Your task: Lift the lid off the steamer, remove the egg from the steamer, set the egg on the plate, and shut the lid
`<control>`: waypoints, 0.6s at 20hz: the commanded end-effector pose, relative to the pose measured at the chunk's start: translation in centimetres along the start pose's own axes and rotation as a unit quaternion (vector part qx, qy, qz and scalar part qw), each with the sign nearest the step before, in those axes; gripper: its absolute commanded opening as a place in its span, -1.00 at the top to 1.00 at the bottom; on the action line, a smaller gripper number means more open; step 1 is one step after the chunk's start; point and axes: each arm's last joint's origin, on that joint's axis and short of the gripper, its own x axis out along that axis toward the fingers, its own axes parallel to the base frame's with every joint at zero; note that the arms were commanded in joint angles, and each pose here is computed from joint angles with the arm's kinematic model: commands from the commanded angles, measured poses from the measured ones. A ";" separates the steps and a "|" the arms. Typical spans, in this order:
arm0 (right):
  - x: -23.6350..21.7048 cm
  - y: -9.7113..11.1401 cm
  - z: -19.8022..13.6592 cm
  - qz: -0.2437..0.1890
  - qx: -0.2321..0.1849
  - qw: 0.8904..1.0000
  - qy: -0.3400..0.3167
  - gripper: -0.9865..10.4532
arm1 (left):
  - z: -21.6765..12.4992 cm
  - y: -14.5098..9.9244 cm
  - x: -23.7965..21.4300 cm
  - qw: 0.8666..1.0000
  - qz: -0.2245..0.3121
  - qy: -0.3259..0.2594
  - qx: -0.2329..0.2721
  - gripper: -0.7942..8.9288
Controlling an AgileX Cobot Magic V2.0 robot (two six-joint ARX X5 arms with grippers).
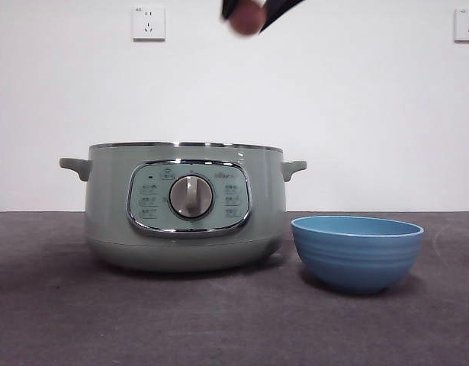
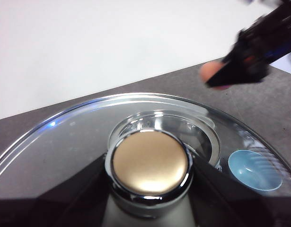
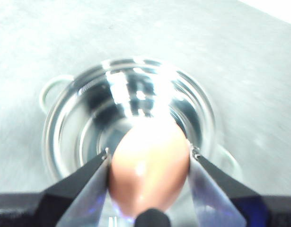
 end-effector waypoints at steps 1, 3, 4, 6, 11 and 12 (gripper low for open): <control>-2.4 -0.8 -0.6 -0.017 -0.001 1.000 0.010 0.86 | 0.5 0.0 -0.4 1.000 -0.001 -0.030 0.002 0.85; -3.6 -1.6 -1.2 -0.028 0.003 0.999 0.027 0.86 | 0.5 0.0 -0.4 1.000 -0.001 -0.027 0.002 0.85; -3.8 -2.0 -1.6 -0.032 0.007 0.999 0.037 0.86 | 0.4 0.0 -0.4 1.000 -0.001 -0.024 0.002 0.85; -3.7 -2.8 -2.4 -0.040 0.015 0.998 0.055 0.86 | 0.3 0.0 -0.4 1.000 -0.001 -0.018 0.002 0.85; 0.2 -3.5 -6.3 -0.042 0.027 0.991 0.121 0.86 | 0.3 0.0 -0.4 1.000 -0.001 -0.017 0.002 0.85; 1.4 -3.4 -7.4 -0.042 0.029 0.990 0.134 0.86 | 0.3 0.0 -0.4 1.000 -0.001 -0.017 0.002 0.85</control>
